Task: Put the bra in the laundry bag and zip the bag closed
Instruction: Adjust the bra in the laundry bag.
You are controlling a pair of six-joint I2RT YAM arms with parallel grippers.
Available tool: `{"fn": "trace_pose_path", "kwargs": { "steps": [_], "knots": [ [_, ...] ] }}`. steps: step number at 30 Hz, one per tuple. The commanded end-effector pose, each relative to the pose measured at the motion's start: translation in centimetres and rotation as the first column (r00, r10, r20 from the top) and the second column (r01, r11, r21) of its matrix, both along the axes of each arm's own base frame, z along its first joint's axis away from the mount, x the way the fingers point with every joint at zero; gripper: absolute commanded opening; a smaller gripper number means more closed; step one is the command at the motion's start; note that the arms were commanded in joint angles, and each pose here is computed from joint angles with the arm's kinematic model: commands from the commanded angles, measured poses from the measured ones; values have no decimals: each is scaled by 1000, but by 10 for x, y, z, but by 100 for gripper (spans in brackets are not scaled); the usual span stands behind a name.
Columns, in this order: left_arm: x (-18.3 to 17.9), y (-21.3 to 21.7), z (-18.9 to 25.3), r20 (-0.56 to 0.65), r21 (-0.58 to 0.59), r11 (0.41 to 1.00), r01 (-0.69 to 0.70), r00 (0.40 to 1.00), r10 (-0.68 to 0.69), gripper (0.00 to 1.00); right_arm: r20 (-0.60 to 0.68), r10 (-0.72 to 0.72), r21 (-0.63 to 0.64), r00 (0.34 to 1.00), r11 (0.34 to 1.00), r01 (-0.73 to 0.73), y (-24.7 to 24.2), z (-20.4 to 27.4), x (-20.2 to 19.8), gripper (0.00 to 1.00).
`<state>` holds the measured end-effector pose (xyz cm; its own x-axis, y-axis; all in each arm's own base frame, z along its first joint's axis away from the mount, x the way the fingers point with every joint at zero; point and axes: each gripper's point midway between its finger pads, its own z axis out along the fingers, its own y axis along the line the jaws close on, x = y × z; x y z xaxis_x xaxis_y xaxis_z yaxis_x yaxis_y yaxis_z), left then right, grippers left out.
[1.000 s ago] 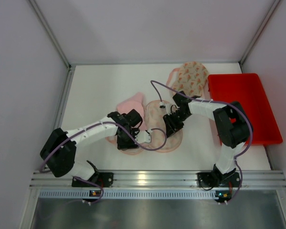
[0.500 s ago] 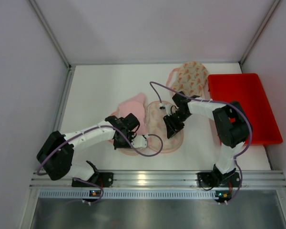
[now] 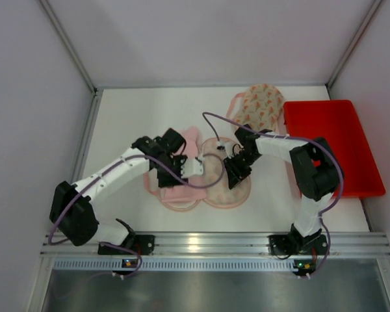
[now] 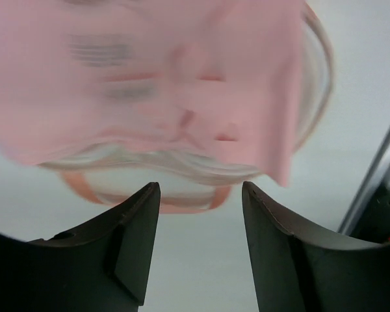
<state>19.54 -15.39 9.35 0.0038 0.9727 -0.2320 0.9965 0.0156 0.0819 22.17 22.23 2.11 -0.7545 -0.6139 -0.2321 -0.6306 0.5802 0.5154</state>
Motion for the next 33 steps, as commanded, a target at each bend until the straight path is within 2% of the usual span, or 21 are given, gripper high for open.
{"fn": "trace_pose_path", "kwargs": {
  "steps": [1,2,3,5,6,8,9,11,12,15,16,17,18,19,22,24,25,26,28,33],
  "knots": [
    [53,-30,74,14,-292,946,-140,989,150,59,78,75,-32,994,997,-73,-8,6,3,35],
    [59,-39,88,-41,-377,908,-186,982,184,60,96,73,-11,993,997,-73,-5,12,6,35],
    [86,-29,109,-35,-435,863,-256,963,267,60,117,67,13,991,998,-69,-1,19,10,36],
    [113,-29,110,-143,-475,795,-378,924,354,59,164,58,89,985,993,-73,15,45,23,40],
    [132,-32,125,-161,-524,751,-403,912,377,59,175,42,120,984,991,-64,21,56,29,43],
    [165,-20,109,-292,-506,660,-555,830,474,58,217,17,209,976,976,-63,39,86,49,48],
    [186,-19,119,-301,-542,617,-571,817,492,59,214,-2,234,977,971,-50,45,95,55,49],
    [220,-6,97,-401,-506,523,-686,724,561,59,233,-18,307,972,950,-56,60,118,71,54],
    [244,-2,87,-411,-510,494,-704,704,580,59,216,-41,324,976,946,-32,65,120,76,55],
    [273,-4,75,-443,-506,435,-745,657,610,58,221,-113,374,969,927,23,79,132,101,57],
    [282,-8,55,-479,-482,423,-767,636,605,58,218,-144,374,965,926,54,84,128,115,57],
    [286,-11,49,-512,-463,400,-791,607,608,58,235,-172,399,957,915,67,86,130,131,57],
    [294,-14,36,-548,-433,372,-821,567,615,57,190,-233,415,954,899,137,90,127,153,57],
    [298,-14,29,-552,-426,372,-825,563,615,57,164,-251,417,954,894,164,95,125,161,57],
    [310,-7,12,-577,-376,291,-880,468,669,56,113,-329,442,938,862,249,103,120,209,57],
    [318,6,1,-593,-347,202,-916,381,709,57,117,-379,452,918,844,291,105,117,235,58],
    [319,11,-3,-599,-332,175,-927,351,719,58,123,-406,450,906,836,313,107,109,250,60],
    [315,15,-10,-619,-297,136,-945,299,726,57,122,-422,456,898,828,327,109,106,258,61],
    [309,24,-16,-627,-255,92,-963,237,742,57,100,-459,466,883,806,366,113,96,270,62],
    [272,28,-30,-639,-154,59,-986,145,755,56,31,-481,459,876,786,415,115,77,262,63]
  ]
}}
